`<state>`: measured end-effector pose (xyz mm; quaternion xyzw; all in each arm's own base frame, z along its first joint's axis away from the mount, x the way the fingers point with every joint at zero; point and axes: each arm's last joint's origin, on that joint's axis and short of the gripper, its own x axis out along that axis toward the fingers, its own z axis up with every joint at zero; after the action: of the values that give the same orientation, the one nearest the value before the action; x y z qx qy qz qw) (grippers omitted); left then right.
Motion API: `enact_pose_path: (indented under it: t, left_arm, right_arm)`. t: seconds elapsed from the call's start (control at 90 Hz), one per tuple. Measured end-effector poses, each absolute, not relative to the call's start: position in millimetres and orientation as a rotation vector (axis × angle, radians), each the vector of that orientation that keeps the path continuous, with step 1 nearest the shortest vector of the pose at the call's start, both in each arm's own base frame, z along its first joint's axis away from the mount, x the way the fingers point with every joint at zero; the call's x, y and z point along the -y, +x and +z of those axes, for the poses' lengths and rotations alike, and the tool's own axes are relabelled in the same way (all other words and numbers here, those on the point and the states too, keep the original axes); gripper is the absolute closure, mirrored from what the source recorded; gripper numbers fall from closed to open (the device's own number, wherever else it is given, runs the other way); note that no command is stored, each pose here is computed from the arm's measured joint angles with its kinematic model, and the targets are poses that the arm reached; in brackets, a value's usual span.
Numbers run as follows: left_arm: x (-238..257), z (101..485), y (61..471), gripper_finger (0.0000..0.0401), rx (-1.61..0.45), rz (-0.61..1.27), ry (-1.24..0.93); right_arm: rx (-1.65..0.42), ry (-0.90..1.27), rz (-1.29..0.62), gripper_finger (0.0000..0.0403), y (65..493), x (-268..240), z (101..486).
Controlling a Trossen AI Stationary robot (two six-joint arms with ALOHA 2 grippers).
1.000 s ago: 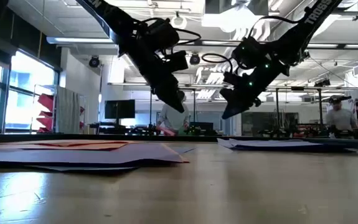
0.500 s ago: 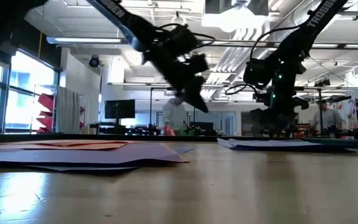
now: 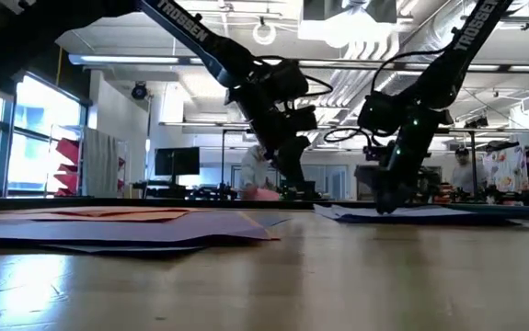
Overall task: Organize paper
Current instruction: Stack the blue paper on top of the blue paper
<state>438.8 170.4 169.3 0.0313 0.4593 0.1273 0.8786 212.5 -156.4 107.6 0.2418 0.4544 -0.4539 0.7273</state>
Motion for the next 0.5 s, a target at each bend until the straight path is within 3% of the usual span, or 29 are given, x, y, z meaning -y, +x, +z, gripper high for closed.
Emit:
enact_pose_path:
  t: [0.278, 0.5]
  left_arm:
    - [-160.1, 165.8, 437.4, 0.0401, -1.015, 0.207, 0.073]
    - [-158.2, 162.6, 432.2, 0.0401, -1.090, 0.230, 0.086]
  right_arm:
    - [-0.968, 0.515, -0.975, 0.0316, 234.5, 117.5, 114.9]
    - [-0.851, 0.500, -0.989, 0.0316, 234.3, 110.5, 155.8]
